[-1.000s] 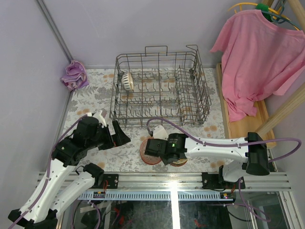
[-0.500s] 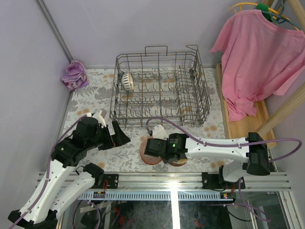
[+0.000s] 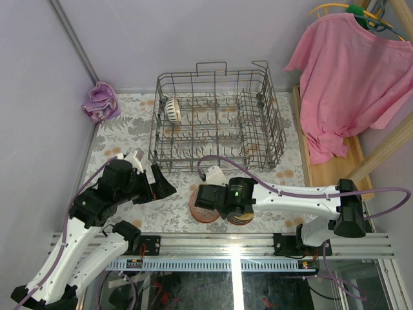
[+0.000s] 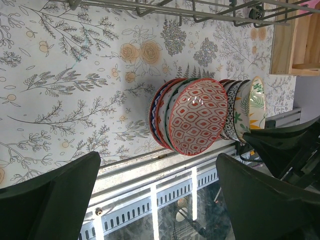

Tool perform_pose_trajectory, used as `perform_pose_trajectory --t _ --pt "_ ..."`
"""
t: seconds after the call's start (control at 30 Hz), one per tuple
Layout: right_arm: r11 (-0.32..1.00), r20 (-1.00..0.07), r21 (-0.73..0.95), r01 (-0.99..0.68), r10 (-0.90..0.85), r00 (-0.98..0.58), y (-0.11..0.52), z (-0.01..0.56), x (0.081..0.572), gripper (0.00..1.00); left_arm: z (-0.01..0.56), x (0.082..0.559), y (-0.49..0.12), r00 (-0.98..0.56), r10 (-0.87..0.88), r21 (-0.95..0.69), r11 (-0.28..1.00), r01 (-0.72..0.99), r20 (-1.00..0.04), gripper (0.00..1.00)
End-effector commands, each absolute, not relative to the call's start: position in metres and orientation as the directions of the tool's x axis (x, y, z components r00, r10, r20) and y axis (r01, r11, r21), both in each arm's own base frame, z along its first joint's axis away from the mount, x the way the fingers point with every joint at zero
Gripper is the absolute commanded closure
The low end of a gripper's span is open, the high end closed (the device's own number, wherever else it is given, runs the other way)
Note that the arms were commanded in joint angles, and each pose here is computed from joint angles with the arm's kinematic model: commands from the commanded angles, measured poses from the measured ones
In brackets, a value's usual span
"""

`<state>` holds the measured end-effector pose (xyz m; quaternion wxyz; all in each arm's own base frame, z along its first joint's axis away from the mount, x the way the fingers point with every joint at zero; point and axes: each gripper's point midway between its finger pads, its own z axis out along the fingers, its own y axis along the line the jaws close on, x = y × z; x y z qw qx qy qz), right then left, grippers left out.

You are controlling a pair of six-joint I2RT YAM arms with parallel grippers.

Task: Load the bowls into the dish rack
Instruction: Pick up the bowl from the center of the board.

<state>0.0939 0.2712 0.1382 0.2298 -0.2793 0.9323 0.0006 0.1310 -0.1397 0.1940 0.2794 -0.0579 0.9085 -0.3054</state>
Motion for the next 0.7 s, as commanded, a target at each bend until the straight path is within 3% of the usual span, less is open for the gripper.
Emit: perform_pose_trajectory --t 0.0,0.67 --pt "0.85 -0.486 -0.112 -0.515 -0.499 -0.717 0.278 0.161 0.1 1.0 0.194 0.122 -0.147 -0.859 -0.221 -0.603 0.789 0.121 -0.462 0.0" --pt "0.863 -0.645 0.098 -0.496 -0.324 -0.692 0.287 0.222 0.105 1.0 0.2 0.122 -0.147 -0.851 -0.211 -0.602 0.786 0.145 -0.481 0.0"
